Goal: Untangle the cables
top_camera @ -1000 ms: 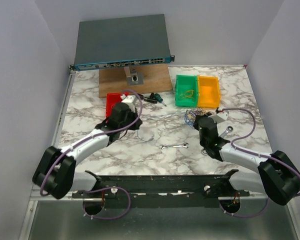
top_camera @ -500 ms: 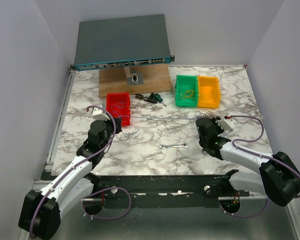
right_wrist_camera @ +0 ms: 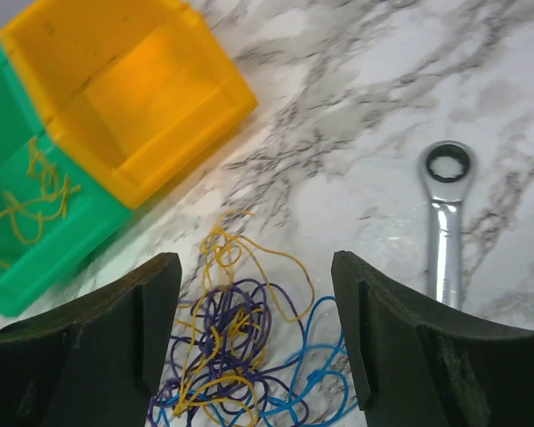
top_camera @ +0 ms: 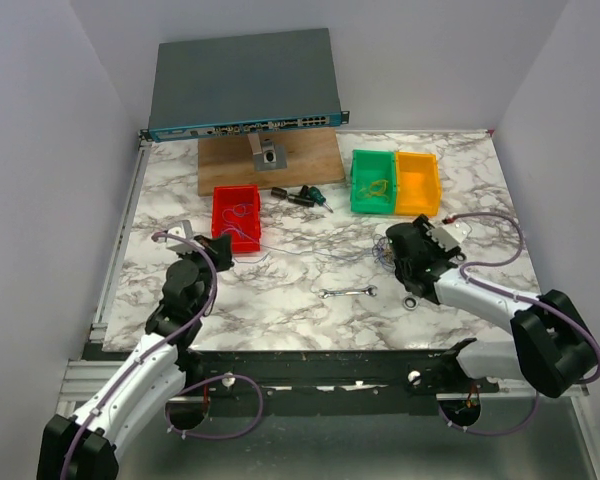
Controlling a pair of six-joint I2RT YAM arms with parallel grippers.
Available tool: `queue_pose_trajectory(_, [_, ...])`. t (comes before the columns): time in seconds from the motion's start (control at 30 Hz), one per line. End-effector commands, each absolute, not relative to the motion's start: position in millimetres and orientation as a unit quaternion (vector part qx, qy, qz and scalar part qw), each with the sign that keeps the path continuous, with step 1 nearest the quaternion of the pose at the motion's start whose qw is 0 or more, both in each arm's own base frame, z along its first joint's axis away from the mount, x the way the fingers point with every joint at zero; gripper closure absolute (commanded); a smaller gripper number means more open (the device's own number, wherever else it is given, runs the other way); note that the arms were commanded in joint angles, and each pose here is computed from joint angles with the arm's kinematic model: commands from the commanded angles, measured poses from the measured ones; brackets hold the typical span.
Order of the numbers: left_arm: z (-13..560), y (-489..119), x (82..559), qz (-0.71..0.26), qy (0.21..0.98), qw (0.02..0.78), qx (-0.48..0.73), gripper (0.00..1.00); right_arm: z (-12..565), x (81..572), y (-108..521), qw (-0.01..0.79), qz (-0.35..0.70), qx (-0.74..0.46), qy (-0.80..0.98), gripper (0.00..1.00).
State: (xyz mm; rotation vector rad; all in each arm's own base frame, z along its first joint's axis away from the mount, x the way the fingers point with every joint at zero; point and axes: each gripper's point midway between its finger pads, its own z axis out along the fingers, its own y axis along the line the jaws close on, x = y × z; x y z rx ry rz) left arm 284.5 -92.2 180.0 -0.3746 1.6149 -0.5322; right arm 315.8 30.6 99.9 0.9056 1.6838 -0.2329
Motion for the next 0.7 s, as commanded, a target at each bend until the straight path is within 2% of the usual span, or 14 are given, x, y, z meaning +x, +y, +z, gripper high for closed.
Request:
queue_pose_trajectory(0.0, [202.4,-131.1,285.3,-0.295,0.701,0.646,-0.063,1.00,111.4,343.7,81.7,0.586,-0.004,0.247,0.772,0.20])
queue_pose_trajectory(0.2, [197.8,-164.7,288.2,-0.339,0.720,0.606,0.003,1.00,135.2,342.9,132.7,0.620,0.121,0.104,0.768,0.18])
queue_pose_trajectory(0.33, [198.7,-178.3,287.3,-0.361,0.719,0.594,0.033,1.00,135.2,341.6,163.3,0.607,0.176,0.043,0.773,0.18])
queue_pose_trajectory(0.43, [200.5,-197.1,284.9,-0.390,0.718,0.571,0.076,0.95,123.1,348.2,166.8,0.589,0.168,0.051,0.789,0.18])
queue_pose_trajectory(0.67, [174.0,-243.8,289.2,-0.435,0.760,0.461,0.141,0.89,98.6,356.6,117.6,0.561,0.035,0.166,0.810,0.17])
